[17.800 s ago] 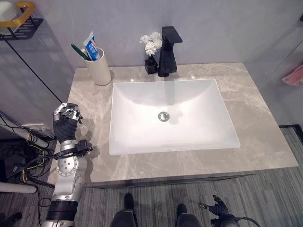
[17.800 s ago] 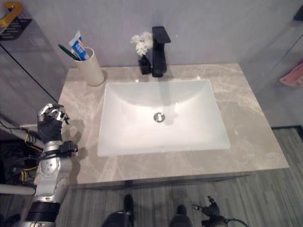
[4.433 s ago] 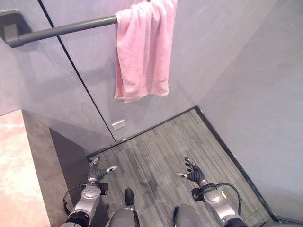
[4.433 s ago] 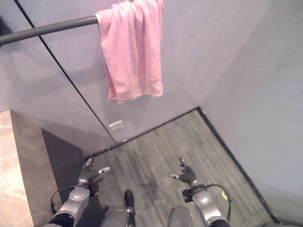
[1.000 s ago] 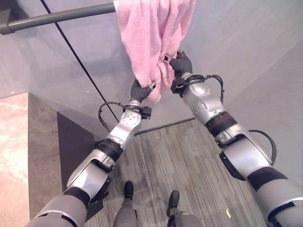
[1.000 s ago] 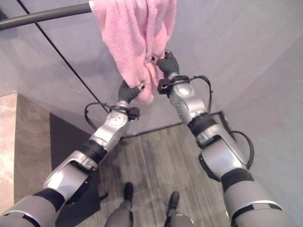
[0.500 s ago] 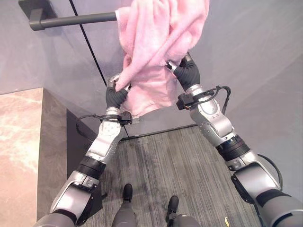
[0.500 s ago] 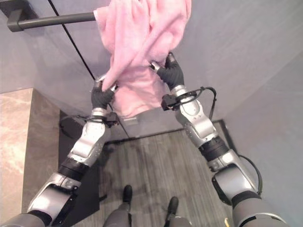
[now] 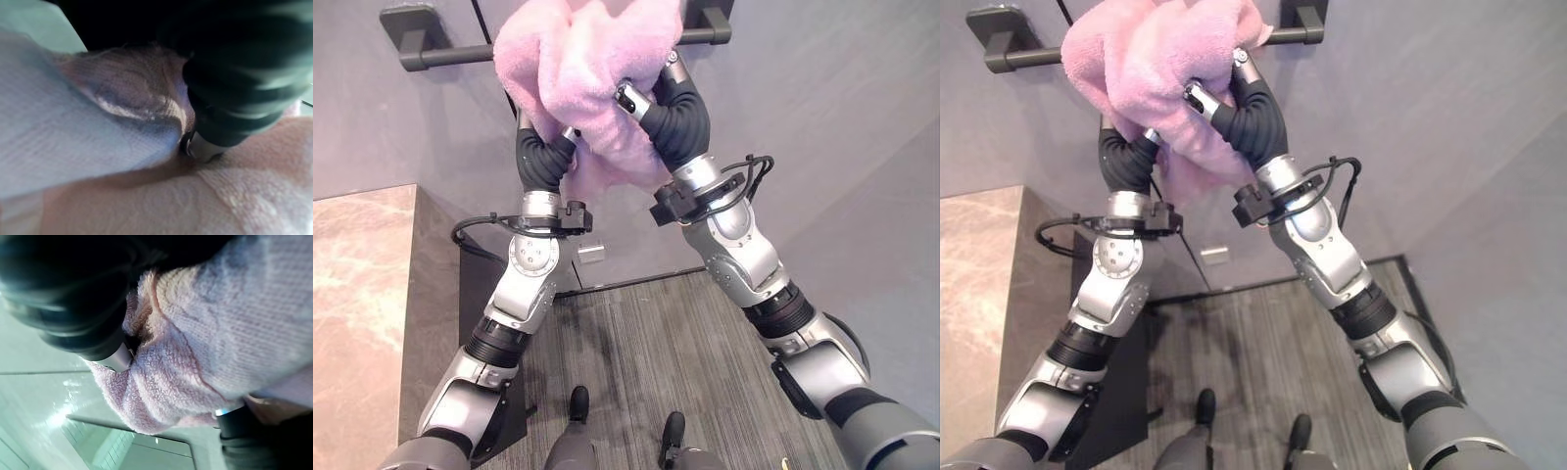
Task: Put brush and paste in cup on sink, flatten towel.
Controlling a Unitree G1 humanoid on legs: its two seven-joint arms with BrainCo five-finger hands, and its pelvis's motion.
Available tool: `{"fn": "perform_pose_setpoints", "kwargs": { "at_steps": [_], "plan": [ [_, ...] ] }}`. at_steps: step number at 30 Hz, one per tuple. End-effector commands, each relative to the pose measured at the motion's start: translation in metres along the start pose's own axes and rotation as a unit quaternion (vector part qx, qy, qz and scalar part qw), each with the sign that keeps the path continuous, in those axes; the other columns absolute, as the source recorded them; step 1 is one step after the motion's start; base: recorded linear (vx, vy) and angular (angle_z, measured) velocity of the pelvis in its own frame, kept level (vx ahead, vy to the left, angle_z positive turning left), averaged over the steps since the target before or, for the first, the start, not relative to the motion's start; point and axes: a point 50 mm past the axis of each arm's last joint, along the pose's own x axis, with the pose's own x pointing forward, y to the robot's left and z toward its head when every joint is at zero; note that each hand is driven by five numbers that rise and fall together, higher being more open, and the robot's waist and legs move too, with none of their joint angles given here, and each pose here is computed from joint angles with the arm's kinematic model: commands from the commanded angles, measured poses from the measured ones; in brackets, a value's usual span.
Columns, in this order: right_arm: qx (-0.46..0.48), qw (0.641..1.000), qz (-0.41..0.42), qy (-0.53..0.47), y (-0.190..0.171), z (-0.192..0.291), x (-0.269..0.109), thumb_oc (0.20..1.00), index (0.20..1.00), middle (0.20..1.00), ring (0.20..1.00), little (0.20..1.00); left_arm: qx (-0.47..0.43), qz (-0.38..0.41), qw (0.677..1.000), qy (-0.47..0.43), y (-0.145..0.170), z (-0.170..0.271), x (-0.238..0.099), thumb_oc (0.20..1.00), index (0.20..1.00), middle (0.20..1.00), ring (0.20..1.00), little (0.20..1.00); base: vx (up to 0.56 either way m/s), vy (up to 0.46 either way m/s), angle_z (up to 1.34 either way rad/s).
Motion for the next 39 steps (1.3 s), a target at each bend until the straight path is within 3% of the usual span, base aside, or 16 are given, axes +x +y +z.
{"fn": "perform_pose_setpoints", "kwargs": {
  "at_steps": [1, 4, 8, 10, 11, 12, 15, 33, 36, 37, 38, 39],
  "plan": [
    [0.006, 0.999, 0.028, -0.039, 0.014, 0.008, 0.01, 0.2, 0.2, 0.2, 0.2, 0.2, 0.032, 0.01, 0.999, -0.042, 0.017, 0.01, -0.007, 0.2, 0.2, 0.2, 0.2, 0.2, 0.0, 0.0, 0.0],
    [0.008, 1.0, -0.007, 0.014, 0.003, -0.017, -0.002, 0.2, 0.2, 0.2, 0.2, 0.2, 0.038, 0.039, 0.998, 0.015, 0.03, -0.011, -0.024, 0.2, 0.2, 0.2, 0.2, 0.2, 0.0, 0.0, 0.0],
    [0.03, 0.986, -0.102, 0.126, -0.017, -0.068, -0.028, 0.2, 0.2, 0.2, 0.2, 0.2, 0.071, 0.062, 0.982, 0.166, 0.047, -0.068, -0.055, 0.2, 0.2, 0.2, 0.2, 0.2, 0.0, 0.013, 0.03],
    [0.034, 0.982, -0.122, 0.141, -0.021, -0.075, -0.033, 0.2, 0.2, 0.2, 0.2, 0.2, 0.088, 0.06, 0.98, 0.165, 0.048, -0.069, -0.053, 0.2, 0.2, 0.2, 0.2, 0.2, 0.0, 0.0, 0.0],
    [0.022, 0.972, -0.17, 0.16, -0.031, -0.085, -0.04, 0.2, 0.2, 0.2, 0.2, 0.2, 0.114, 0.064, 0.978, 0.165, 0.05, -0.071, -0.052, 0.2, 0.2, 0.2, 0.2, 0.2, 0.01, 0.018, 0.04],
    [-0.065, 0.967, -0.185, 0.163, -0.047, -0.08, -0.042, 0.2, 0.2, 0.2, 0.2, 0.2, 0.119, 0.054, 0.981, 0.145, 0.054, -0.063, -0.049, 0.2, 0.2, 0.2, 0.2, 0.2, 0.0, 0.0, 0.0],
    [-0.027, 0.965, -0.214, 0.148, -0.055, -0.076, -0.044, 0.2, 0.2, 0.2, 0.2, 0.2, 0.122, 0.055, 0.982, 0.131, 0.057, -0.056, -0.05, 0.2, 0.2, 0.2, 0.2, 0.2, 0.02, 0.012, 0.0],
    [0.017, 0.971, -0.203, 0.127, -0.043, -0.073, -0.047, 0.2, 0.2, 0.2, 0.2, 0.2, 0.135, 0.068, 0.976, 0.155, 0.062, -0.063, -0.064, 0.2, 0.2, 0.2, 0.2, 0.2, 0.02, 0.006, -0.03],
    [0.014, 0.97, -0.201, 0.132, -0.044, -0.074, -0.047, 0.351, 0.351, 0.351, 0.351, 0.351, 0.15, 0.076, 0.973, 0.156, 0.065, -0.063, -0.065, 0.2, 0.2, 0.2, 0.2, 0.2, 0.0, 0.0, 0.0],
    [0.002, 0.969, -0.199, 0.146, -0.046, -0.078, -0.048, 0.495, 0.495, 0.495, 0.495, 0.495, 0.163, 0.074, 0.971, 0.161, 0.067, -0.065, -0.066, 0.388, 0.388, 0.388, 0.388, 0.388, 0.0, 0.0, 0.0],
    [-0.003, 0.968, -0.2, 0.149, -0.048, -0.078, -0.048, 0.548, 0.548, 0.548, 0.548, 0.548, 0.169, 0.071, 0.969, 0.165, 0.069, -0.066, -0.068, 0.576, 0.576, 0.576, 0.576, 0.576, 0.0, 0.0, 0.0],
    [-0.003, 0.968, -0.2, 0.149, -0.048, -0.078, -0.048, 0.567, 0.567, 0.567, 0.567, 0.567, 0.169, 0.071, 0.969, 0.165, 0.069, -0.066, -0.068, 0.614, 0.614, 0.614, 0.614, 0.614, 0.0, 0.0, 0.0]
  ]
}}
